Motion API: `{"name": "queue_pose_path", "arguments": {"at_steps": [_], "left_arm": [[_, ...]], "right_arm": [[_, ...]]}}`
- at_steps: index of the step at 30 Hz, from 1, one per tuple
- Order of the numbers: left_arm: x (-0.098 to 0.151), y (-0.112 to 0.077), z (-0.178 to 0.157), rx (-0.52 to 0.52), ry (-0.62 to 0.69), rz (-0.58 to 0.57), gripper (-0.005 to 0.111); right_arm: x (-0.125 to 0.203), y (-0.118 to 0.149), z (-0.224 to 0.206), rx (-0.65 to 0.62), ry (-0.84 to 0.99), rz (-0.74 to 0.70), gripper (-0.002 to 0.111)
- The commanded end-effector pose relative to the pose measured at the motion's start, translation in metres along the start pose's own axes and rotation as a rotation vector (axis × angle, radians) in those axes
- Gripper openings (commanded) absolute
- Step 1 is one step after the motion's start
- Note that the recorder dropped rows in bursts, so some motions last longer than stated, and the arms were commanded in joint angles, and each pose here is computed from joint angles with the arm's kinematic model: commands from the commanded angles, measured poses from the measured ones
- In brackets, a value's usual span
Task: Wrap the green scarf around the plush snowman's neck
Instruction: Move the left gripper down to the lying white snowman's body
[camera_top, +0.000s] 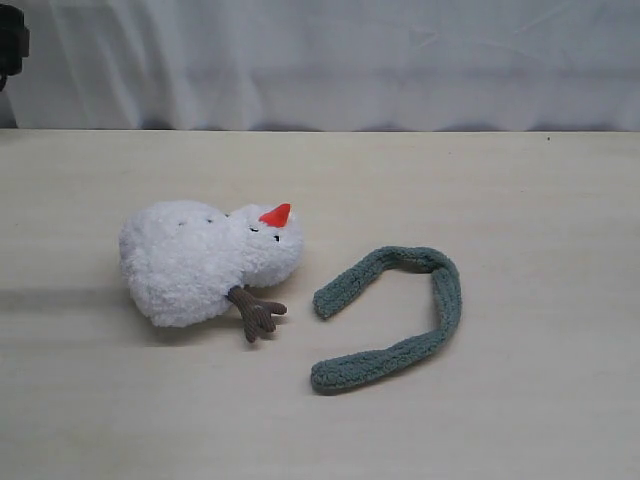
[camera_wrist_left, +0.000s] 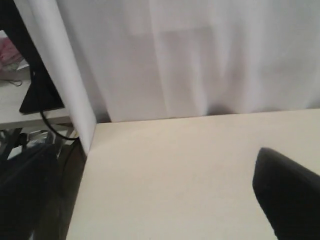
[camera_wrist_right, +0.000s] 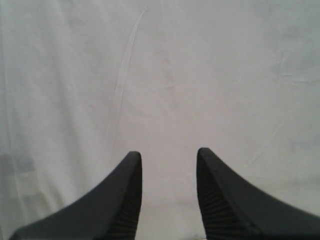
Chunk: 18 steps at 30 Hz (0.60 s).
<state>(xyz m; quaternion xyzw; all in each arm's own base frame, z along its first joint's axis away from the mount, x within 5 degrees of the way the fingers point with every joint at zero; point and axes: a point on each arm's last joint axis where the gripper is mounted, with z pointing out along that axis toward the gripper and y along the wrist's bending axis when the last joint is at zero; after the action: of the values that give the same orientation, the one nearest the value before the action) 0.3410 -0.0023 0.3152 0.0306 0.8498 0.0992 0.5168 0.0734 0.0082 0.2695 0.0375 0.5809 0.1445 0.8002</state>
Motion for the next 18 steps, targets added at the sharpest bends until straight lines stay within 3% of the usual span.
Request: {"name": "queue_pose_path", "arguments": {"at_steps": [1, 3, 5, 9, 14, 16, 17, 18], "left_arm": [[-0.001, 0.002, 0.014, -0.043, 0.142, 0.034, 0.089], [0.000, 0.000, 0.021, -0.029, 0.191, 0.058, 0.076], [0.003, -0.007, 0.027, 0.048, 0.218, 0.103, 0.063], [0.008, -0.029, 0.027, 0.299, 0.219, 0.285, 0.051], [0.017, -0.055, 0.011, 0.703, 0.188, 0.598, 0.050], [0.022, -0.067, 0.000, 0.884, 0.139, 0.785, 0.054], [0.029, -0.076, -0.009, 1.014, 0.121, 0.953, 0.062], [0.030, -0.081, -0.012, 1.043, 0.113, 1.025, 0.065]], "right_arm": [[0.001, 0.000, 0.001, 0.005, 0.014, 0.002, 0.036], [0.001, 0.000, 0.001, 0.005, 0.014, 0.002, 0.036], [0.001, 0.000, 0.001, 0.005, 0.014, 0.002, 0.036], [0.001, 0.000, 0.001, 0.005, 0.014, 0.002, 0.036], [0.001, 0.000, 0.001, 0.005, 0.015, 0.002, 0.036], [0.001, 0.000, 0.001, 0.005, 0.015, 0.002, 0.036], [0.001, 0.000, 0.001, 0.005, 0.015, 0.002, 0.036], [0.001, 0.000, 0.001, 0.005, 0.017, 0.002, 0.036]]}}
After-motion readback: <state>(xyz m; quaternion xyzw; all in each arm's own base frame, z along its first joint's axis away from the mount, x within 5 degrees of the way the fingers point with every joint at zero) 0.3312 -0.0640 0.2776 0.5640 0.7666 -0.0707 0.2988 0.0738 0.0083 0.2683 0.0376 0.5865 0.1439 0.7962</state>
